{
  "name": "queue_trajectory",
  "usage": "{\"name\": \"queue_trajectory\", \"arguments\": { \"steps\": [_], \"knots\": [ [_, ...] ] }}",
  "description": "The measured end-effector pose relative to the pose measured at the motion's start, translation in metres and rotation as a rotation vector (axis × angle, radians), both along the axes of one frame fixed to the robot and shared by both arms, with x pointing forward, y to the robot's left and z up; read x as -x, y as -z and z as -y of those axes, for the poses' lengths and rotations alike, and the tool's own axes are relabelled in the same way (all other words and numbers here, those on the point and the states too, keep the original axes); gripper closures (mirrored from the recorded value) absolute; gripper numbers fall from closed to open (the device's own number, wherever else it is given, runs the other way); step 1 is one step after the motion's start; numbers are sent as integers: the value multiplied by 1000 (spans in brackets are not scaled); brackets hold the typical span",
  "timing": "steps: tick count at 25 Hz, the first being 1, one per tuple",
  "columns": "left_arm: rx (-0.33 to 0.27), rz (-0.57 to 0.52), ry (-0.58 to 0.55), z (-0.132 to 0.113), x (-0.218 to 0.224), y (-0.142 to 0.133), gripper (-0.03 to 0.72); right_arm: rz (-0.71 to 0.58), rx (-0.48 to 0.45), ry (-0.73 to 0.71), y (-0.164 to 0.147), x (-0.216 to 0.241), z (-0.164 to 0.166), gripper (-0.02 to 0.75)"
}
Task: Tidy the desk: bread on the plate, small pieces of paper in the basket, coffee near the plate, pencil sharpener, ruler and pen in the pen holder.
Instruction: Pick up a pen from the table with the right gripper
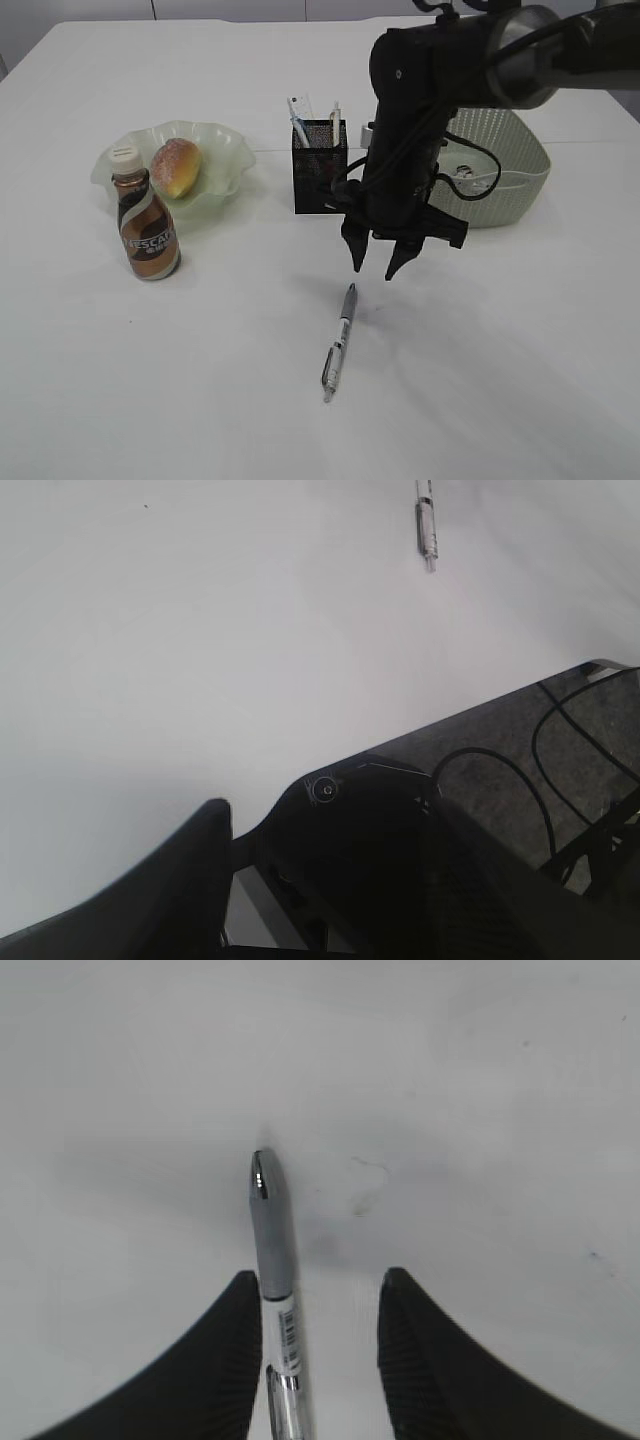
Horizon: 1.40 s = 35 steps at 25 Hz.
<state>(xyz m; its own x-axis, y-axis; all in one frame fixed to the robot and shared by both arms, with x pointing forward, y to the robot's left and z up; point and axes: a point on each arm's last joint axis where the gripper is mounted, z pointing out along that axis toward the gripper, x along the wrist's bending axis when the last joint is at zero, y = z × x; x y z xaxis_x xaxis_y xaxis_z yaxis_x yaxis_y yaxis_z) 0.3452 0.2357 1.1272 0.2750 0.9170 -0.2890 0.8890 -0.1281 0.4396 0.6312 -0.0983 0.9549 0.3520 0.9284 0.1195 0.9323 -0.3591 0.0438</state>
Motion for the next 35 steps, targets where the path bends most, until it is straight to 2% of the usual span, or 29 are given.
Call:
{"name": "queue_trajectory", "arguments": {
  "steps": [3,6,9,21,29,35],
  "knots": [
    [0,0,0,0,0,0,246,-59,2,-24,13,1,-2,374],
    [0,0,0,0,0,0,248,-125,-10,-60,28,4,-6,269],
    [0,0,0,0,0,0,250,-138,-17,-79,34,4,-7,234],
    [0,0,0,0,0,0,254,-49,-78,-80,26,-6,-15,220],
    [7,-3,2,1,0,0,255,-87,-77,-70,48,-8,-18,220],
    [25,-11,6,2,1,0,256,-76,-71,-72,52,-9,-18,220]
  ]
}}
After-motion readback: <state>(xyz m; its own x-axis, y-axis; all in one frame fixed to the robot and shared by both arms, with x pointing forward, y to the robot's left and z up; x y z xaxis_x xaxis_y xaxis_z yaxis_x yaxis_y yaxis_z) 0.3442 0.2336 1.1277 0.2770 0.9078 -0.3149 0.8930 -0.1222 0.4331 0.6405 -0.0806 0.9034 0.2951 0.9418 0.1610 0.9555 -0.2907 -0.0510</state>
